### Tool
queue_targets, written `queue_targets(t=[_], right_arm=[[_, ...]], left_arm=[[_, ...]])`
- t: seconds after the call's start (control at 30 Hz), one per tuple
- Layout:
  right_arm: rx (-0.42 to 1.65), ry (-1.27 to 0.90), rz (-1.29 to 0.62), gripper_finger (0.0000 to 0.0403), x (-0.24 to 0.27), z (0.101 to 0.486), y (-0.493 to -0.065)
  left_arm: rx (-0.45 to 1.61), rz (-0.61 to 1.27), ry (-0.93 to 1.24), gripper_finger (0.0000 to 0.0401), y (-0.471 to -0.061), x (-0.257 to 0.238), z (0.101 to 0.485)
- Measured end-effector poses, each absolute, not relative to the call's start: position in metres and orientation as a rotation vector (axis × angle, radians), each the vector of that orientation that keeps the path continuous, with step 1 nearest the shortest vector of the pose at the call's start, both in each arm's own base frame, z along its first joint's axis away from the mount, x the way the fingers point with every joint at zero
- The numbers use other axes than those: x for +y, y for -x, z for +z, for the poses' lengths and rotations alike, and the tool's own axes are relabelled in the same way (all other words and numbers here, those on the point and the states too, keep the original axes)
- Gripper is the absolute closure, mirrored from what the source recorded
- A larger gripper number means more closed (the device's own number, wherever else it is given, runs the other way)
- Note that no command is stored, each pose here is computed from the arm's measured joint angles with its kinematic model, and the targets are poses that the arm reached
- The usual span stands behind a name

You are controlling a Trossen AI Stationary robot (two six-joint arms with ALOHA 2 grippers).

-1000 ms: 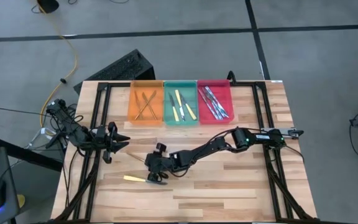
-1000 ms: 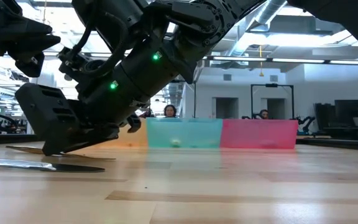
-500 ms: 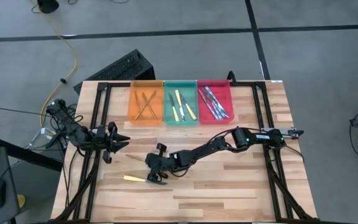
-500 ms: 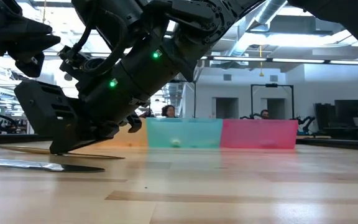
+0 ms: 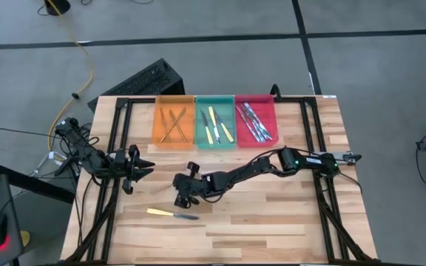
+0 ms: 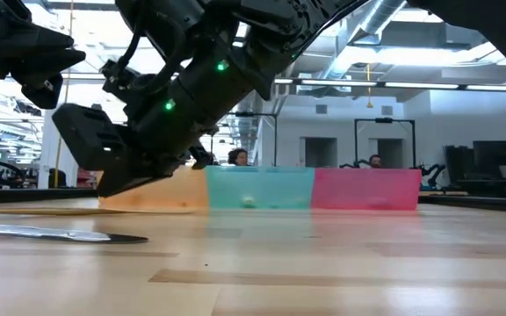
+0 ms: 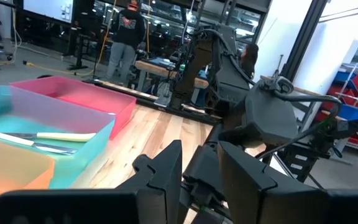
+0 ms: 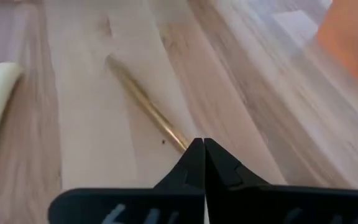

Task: Sort silverware by color (type)
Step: Put the gold table knife into the orange bin

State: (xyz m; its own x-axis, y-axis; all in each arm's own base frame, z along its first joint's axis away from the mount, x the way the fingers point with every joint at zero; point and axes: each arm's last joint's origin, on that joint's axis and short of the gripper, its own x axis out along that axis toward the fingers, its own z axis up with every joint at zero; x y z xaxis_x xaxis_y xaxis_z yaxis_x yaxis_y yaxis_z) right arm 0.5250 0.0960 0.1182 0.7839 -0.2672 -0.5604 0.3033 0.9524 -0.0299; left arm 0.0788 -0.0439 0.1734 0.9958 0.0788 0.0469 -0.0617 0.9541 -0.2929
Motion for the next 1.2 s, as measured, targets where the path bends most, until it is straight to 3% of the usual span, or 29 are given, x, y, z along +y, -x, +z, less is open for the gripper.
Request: queue_targets(t=[0.17,0.33,0.47,0.6,0.77,0.9,1.2], right_arm=[[0.614,-0.03,-0.203,0.038,0.096,0.118,-0.526],[0.605,0.158,-0.08,0.0342,0.1,0.122,-0.529],[0.534,0.211,-0.046,0.0302,0.108,0.147,-0.537],[0.491,0.203,-0.015,0.0252,0.114,0.162,-0.541],[0.485,0.011,-0.164,0.0203,0.104,0.163,-0.543],[0.552,-0.038,-0.256,0.0192,0.094,0.153,-0.54],[0.652,-0.049,-0.267,0.0201,0.102,0.113,-0.538]], left_arm=[[-0.058,0.071,0.296,0.0312,-0.079,-0.044,0.173],[-0.058,0.071,0.296,0.0312,-0.079,-0.044,0.173],[-0.058,0.071,0.295,0.0312,-0.079,-0.044,0.173],[-0.058,0.071,0.295,0.0312,-0.079,-0.044,0.173],[-0.058,0.071,0.295,0.0312,-0.079,-0.044,0.173],[-0.058,0.071,0.295,0.0312,-0.079,-0.044,0.173],[-0.058,0.071,0.296,0.0312,-0.079,-0.044,0.173]])
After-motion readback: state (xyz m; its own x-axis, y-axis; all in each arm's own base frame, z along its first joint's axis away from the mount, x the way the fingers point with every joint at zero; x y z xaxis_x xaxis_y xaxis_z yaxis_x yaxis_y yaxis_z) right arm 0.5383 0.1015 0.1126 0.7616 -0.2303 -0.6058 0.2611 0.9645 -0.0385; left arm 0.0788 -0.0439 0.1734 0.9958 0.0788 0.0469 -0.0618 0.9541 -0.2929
